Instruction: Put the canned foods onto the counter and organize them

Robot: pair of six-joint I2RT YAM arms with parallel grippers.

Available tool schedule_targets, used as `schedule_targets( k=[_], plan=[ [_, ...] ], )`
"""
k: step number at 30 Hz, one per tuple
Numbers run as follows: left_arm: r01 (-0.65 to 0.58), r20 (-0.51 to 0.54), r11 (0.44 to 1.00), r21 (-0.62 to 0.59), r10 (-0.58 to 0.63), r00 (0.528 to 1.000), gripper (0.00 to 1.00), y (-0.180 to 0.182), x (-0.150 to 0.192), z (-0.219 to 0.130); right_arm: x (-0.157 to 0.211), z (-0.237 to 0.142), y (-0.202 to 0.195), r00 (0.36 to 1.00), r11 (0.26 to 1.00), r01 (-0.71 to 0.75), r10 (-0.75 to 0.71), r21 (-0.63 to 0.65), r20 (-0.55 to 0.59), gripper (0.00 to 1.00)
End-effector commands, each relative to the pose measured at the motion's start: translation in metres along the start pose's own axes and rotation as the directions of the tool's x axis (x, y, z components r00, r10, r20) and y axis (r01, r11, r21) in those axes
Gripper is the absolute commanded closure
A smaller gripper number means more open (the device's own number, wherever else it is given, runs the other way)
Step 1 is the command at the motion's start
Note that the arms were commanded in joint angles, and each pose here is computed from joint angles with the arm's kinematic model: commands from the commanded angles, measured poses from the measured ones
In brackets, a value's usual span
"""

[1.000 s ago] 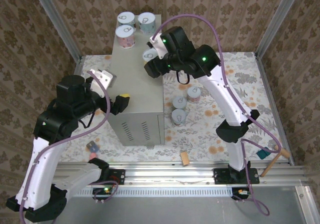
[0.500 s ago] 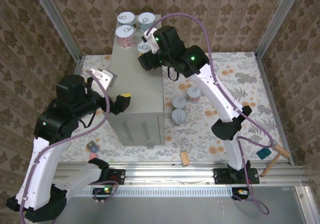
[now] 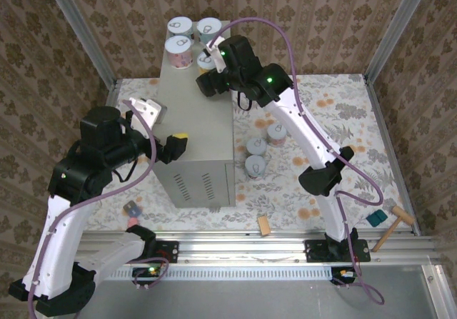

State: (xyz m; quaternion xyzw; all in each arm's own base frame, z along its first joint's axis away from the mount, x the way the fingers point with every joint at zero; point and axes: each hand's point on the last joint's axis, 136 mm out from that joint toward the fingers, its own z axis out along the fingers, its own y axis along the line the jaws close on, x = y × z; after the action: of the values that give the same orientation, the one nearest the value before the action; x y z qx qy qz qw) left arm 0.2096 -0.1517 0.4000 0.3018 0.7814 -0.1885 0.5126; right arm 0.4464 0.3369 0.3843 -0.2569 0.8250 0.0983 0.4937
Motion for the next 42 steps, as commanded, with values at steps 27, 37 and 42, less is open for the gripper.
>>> schedule_targets(
  k=[27,37,42],
  plan=[
    [0.025,0.034,0.998,0.049,-0.026,0.999,0.0,-0.006,-0.013,0.004,0.012,0.016,-0.023,0.996,0.996,-0.071,0.067,0.061,0.056,0.23],
    [0.027,0.026,0.999,0.037,-0.028,0.999,0.0,-0.004,-0.009,0.003,0.01,0.039,-0.026,0.998,0.998,-0.046,0.044,0.041,0.053,0.24],
    [0.027,0.026,0.999,0.036,-0.028,0.999,0.0,-0.004,-0.009,0.003,0.009,0.048,-0.027,0.998,0.998,-0.045,0.043,0.039,0.05,0.23]
  ],
)
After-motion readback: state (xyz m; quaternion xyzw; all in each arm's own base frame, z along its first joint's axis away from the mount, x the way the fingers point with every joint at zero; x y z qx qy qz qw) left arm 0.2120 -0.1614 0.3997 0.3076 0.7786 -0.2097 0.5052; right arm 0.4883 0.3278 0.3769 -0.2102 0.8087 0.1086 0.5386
